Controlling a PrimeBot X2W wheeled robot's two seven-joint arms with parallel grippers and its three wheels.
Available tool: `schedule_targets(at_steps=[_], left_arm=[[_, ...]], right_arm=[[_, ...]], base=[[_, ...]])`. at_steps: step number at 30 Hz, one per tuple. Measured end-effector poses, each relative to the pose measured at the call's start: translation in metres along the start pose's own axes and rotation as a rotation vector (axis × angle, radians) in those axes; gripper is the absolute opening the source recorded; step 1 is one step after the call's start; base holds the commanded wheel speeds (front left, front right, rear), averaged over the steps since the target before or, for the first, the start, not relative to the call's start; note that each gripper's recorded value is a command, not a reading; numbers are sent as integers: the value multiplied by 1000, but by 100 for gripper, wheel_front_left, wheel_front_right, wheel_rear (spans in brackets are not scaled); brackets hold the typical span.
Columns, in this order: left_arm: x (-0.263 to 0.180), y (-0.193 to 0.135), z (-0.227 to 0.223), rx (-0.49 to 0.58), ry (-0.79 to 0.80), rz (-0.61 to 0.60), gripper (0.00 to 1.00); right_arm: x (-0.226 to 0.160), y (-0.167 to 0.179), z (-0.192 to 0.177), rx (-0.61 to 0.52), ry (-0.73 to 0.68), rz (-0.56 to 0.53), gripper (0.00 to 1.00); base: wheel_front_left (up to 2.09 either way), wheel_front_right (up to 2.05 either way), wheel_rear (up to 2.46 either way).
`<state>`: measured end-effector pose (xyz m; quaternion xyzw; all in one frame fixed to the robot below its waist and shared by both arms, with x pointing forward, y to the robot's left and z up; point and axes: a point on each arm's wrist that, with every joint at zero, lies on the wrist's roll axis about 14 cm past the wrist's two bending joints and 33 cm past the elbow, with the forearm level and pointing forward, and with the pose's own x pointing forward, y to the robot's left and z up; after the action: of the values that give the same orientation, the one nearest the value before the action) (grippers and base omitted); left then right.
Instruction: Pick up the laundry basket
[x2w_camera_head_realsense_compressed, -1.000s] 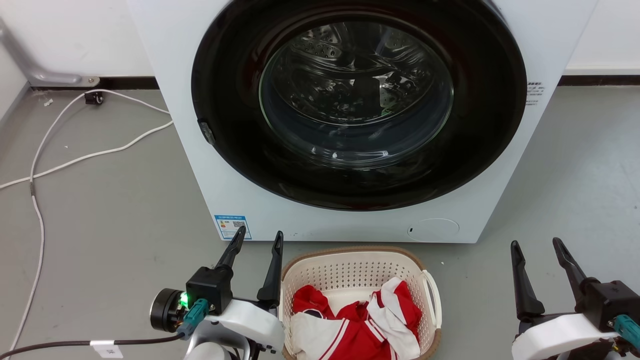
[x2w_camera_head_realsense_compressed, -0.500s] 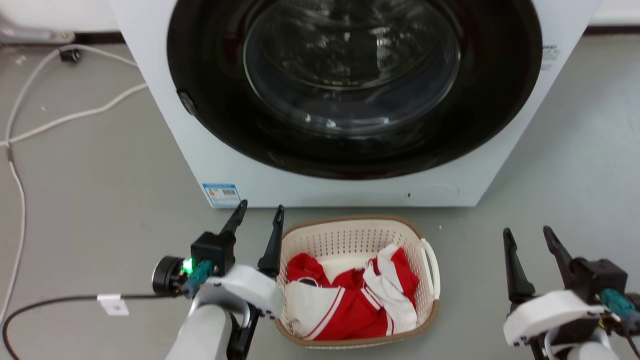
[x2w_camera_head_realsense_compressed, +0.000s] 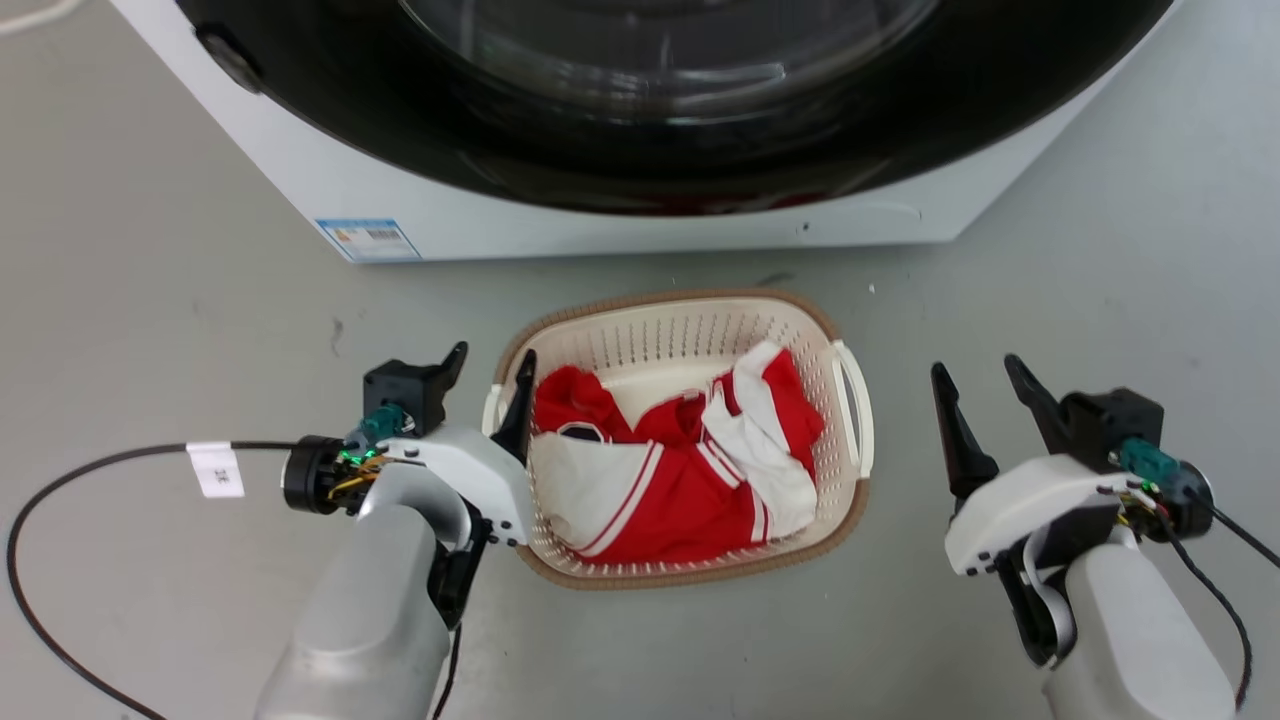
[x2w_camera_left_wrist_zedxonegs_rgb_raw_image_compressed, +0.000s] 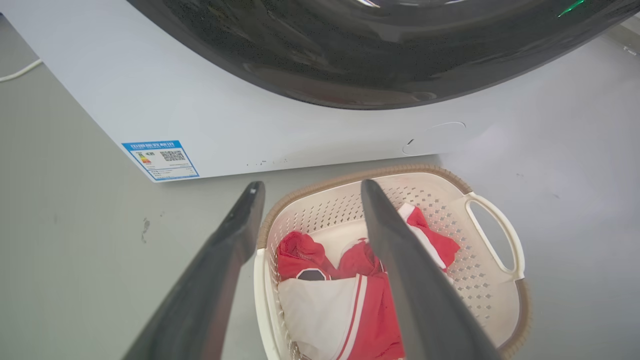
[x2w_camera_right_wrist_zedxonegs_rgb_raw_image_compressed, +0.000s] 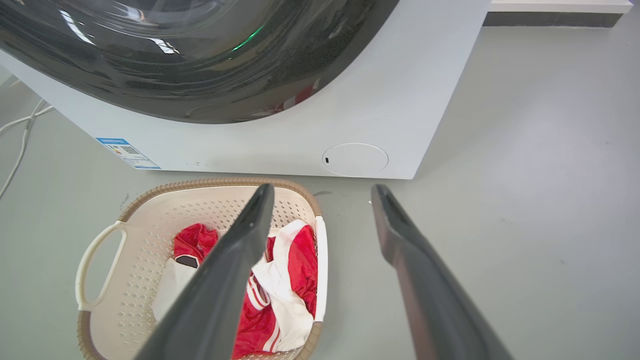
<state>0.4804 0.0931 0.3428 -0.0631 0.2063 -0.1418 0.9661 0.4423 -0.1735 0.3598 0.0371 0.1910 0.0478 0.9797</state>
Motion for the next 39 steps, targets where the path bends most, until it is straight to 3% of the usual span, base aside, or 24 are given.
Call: schedule_targets(at_steps=[19,39], left_arm=[[52,34,-122,-106,384,50,100],[52,44,-196,-192,677,71,100]], right_arm=[[64,-1,-100,23,296,47,100],[71,5,-169,52,560,67,100]], base=[[0,0,0],[0,0,0]])
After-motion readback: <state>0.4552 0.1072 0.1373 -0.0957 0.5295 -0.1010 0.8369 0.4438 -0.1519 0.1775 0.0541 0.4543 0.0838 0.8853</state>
